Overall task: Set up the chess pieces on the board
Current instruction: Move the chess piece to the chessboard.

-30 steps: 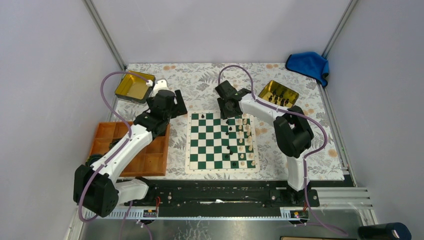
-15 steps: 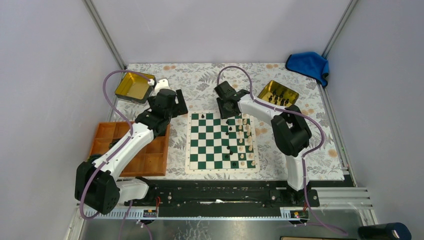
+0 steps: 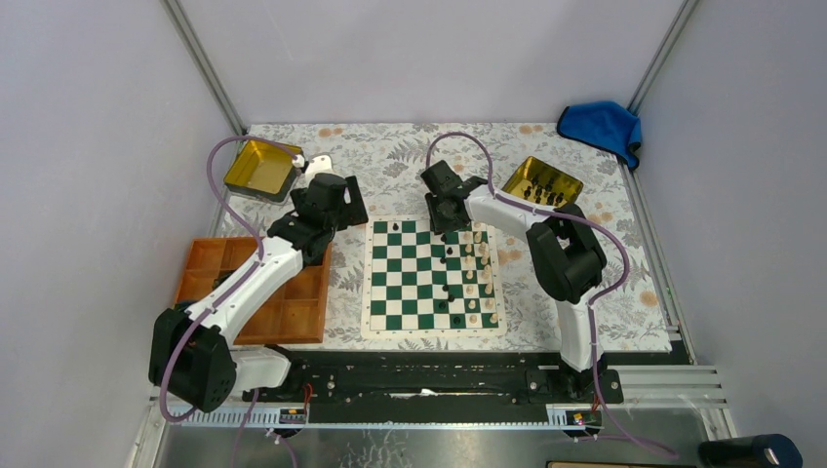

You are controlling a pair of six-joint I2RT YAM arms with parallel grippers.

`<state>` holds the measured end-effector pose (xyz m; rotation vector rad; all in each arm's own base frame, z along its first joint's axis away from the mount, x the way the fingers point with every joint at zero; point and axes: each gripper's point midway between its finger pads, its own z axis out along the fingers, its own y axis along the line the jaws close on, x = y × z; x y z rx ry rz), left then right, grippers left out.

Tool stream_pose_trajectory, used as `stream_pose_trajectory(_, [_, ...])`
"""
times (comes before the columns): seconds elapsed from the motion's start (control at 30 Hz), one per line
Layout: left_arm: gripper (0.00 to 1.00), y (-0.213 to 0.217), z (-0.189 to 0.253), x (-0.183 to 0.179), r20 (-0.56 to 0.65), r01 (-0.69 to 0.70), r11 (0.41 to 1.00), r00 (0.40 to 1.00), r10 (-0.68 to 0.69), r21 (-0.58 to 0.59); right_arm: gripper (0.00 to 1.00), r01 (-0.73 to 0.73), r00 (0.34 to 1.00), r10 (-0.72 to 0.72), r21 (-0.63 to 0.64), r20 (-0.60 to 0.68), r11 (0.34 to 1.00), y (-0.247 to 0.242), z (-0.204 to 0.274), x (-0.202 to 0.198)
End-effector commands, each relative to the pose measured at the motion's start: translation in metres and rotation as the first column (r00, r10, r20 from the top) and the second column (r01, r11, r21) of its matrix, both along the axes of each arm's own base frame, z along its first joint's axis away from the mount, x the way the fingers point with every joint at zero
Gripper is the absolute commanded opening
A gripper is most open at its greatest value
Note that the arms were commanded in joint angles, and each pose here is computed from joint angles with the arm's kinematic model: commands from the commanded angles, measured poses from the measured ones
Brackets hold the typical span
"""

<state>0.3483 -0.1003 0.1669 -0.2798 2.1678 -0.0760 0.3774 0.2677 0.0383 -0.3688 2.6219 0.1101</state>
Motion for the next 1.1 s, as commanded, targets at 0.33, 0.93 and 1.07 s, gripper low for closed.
stream_pose_trajectory(0.33, [0.99, -0.004, 0.016, 0.013, 0.05, 0.003, 1.0, 0.999, -0.002, -0.016, 0.34, 0.014, 1.0, -0.013, 0.026, -0.025, 1.0, 0.0, -0.014, 0.001])
stream_pose_trajectory(0.93, [0.99, -0.003, 0.024, 0.017, 0.07, 0.0, 1.0, 0.998, 0.001, -0.008, 0.09, 0.003, 1.0, -0.002, 0.029, -0.009, 1.0, 0.003, -0.001, 0.009])
stream_pose_trajectory(1.07, [0.99, 0.001, 0.031, 0.016, 0.088, -0.008, 1.0, 0.996, 0.008, 0.002, 0.06, -0.003, 1.0, 0.003, 0.031, 0.0, 1.0, 0.005, 0.007, 0.013])
